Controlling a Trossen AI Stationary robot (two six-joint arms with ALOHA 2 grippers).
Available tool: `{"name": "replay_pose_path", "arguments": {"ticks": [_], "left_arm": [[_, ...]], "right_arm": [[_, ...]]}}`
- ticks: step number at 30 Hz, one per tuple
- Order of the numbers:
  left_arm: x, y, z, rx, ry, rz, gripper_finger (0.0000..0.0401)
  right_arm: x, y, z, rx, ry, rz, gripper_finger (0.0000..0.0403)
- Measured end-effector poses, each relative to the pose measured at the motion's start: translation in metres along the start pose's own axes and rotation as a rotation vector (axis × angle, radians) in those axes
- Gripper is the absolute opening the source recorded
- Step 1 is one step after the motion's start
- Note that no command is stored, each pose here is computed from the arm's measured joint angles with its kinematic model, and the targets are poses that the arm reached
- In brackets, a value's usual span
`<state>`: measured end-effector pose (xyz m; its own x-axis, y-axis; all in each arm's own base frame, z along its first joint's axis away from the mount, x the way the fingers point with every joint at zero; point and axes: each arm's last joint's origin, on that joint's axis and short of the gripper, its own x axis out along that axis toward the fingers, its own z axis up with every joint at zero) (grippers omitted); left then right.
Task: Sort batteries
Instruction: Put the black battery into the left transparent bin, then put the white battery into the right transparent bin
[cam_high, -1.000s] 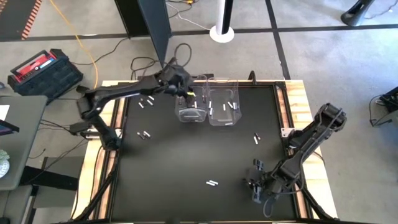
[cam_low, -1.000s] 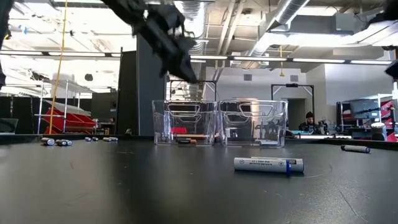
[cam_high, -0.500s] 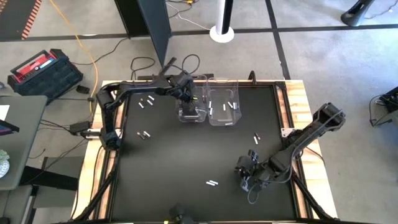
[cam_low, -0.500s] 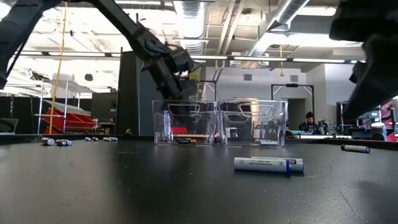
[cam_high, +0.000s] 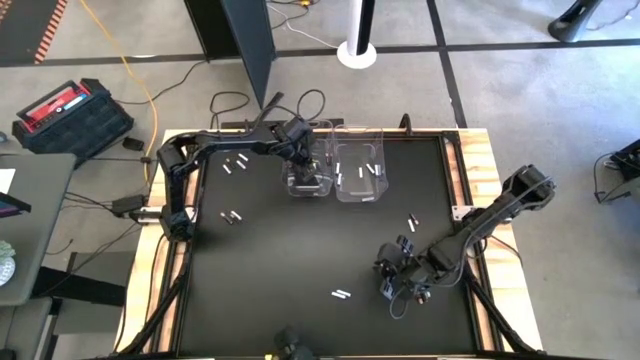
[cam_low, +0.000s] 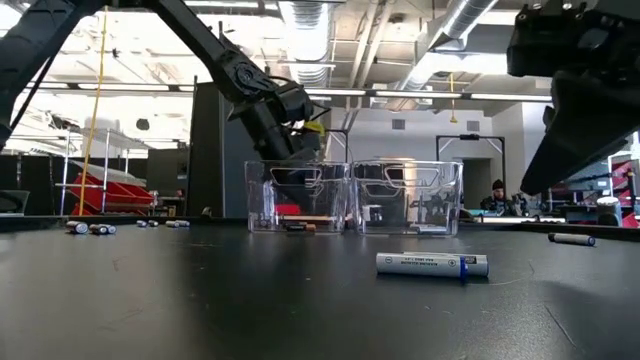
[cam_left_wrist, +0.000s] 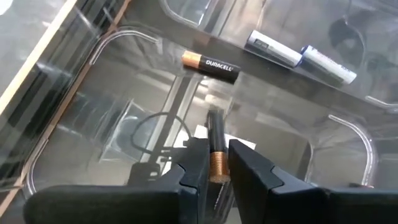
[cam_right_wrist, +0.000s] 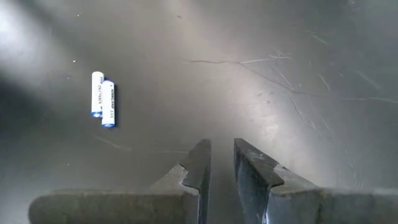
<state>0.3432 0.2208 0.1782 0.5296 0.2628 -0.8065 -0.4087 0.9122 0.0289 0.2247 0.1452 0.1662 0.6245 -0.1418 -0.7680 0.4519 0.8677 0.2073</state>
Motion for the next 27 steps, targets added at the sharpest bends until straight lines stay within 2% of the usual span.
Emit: {"name": "replay_pose_path", "arguments": {"ticks": [6,12,18,21,24,27], "left_arm": [[0.0,0.0,0.0,0.007,-0.002,0.003,0.0078],[-0.006,0.0,0.005,0.063,-0.008,0.008,0.0082],[-0.036,0.001,0.033,0.028,-0.071,0.018,0.0082],[-0.053,-0.003,0.046,-0.04,-0.064,0.008,0.0082],[-0.076,-0.013,0.057,-0.05,-0.066,-0.008,0.0082],[-0.101,-0.033,0.062,-0.04,-0.093,-0.037,0.0082]], "right_arm": [[0.0,0.0,0.0,0.0,0.0,0.0,0.0088],[0.0,0.0,0.0,0.0,0.0,0.0,0.0088],[0.0,0.0,0.0,0.0,0.001,0.0,0.0088],[0.0,0.0,0.0,0.0,0.001,0.0,0.0088],[0.0,0.0,0.0,-0.001,0.001,0.001,0.0088],[0.0,0.0,0.0,-0.001,0.005,0.003,0.0088]]}}
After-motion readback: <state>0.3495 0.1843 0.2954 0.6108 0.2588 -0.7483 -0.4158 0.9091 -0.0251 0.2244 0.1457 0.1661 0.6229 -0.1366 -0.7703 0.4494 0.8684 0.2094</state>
